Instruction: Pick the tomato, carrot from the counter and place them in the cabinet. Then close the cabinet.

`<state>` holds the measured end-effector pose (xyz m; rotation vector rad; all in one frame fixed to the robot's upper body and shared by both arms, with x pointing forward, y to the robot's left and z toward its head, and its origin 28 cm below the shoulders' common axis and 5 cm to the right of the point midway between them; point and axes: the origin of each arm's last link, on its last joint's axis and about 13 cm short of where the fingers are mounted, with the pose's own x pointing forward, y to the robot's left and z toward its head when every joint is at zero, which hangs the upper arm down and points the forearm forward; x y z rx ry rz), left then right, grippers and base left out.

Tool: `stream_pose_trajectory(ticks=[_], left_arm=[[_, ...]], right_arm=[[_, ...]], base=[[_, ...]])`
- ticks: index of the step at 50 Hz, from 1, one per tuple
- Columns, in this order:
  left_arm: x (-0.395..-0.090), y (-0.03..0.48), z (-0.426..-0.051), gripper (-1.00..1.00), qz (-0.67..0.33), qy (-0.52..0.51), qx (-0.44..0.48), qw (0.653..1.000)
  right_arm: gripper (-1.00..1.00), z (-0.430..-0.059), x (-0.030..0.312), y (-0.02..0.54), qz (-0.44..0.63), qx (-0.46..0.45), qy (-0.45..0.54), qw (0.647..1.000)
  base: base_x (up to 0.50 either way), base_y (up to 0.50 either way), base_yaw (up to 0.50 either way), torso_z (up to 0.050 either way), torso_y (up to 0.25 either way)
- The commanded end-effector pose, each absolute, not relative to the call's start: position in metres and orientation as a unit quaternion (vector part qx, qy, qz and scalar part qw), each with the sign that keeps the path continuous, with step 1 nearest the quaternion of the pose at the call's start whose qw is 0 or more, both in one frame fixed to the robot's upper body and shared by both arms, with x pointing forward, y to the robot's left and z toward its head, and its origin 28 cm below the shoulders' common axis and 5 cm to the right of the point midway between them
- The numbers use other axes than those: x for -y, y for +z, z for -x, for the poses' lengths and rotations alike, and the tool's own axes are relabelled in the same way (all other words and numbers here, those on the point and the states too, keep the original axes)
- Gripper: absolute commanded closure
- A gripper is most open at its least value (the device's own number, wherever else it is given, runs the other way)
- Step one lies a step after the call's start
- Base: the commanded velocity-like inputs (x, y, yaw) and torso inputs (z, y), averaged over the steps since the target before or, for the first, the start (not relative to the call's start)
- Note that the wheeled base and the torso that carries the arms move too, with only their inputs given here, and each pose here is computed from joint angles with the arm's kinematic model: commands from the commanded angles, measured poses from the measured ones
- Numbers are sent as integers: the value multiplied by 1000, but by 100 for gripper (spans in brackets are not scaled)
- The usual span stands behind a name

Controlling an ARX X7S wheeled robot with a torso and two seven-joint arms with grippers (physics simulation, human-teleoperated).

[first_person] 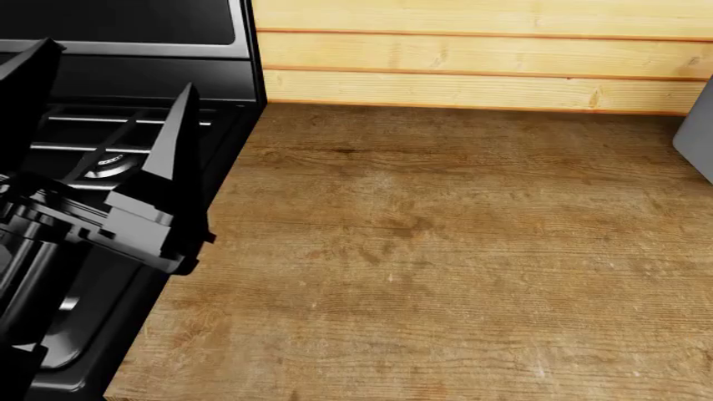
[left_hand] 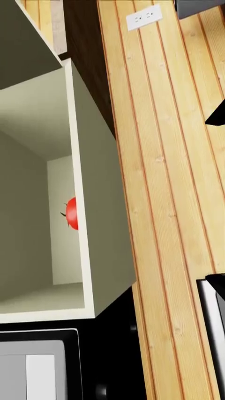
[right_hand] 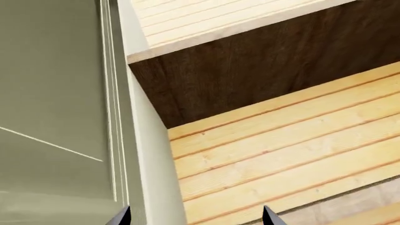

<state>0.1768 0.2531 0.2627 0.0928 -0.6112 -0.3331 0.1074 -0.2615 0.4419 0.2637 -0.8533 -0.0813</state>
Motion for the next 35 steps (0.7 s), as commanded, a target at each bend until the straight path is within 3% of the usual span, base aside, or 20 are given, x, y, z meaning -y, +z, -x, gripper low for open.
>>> stream_pose_trajectory(ticks=[1, 3, 4, 5, 7, 9, 12, 14, 35], left_arm=[[-252, 262, -177, -100, -46, -165, 299, 939], [-251, 262, -176, -100, -45, -165, 299, 939], [-251, 262, -176, -100, -45, -165, 299, 939], [-251, 262, -176, -100, -45, -166, 299, 939], [-251, 261, -176, -100, -46, -166, 298, 939], [-250, 261, -176, -100, -46, -166, 298, 939], [-250, 260, -177, -100, -48, -166, 297, 939], [-251, 261, -177, -100, -48, -165, 297, 939], [-250, 261, -177, -100, -46, -166, 297, 939]], right_arm=[[-100, -122, 318, 413, -188, 358, -196, 893], [-100, -166, 319, 337, -126, 258, -113, 951], [-100, -200, 310, 306, -129, 189, -59, 972], [-100, -235, 284, 287, -129, 115, -64, 983], [-100, -272, 246, 304, -142, 67, -67, 985], [-100, -258, 240, 362, -118, 59, -24, 991], [-100, -205, 236, 468, -123, 273, 12, 954], [-100, -144, 234, 523, -121, 410, 36, 903], [-100, -165, 202, 560, -88, 388, 106, 911]], base=[[0, 0, 0, 0, 0], [0, 0, 0, 0, 0], [0, 0, 0, 0, 0], [0, 0, 0, 0, 0], [0, 0, 0, 0, 0], [0, 0, 0, 0, 0], [0, 0, 0, 0, 0], [0, 0, 0, 0, 0], [0, 0, 0, 0, 0]])
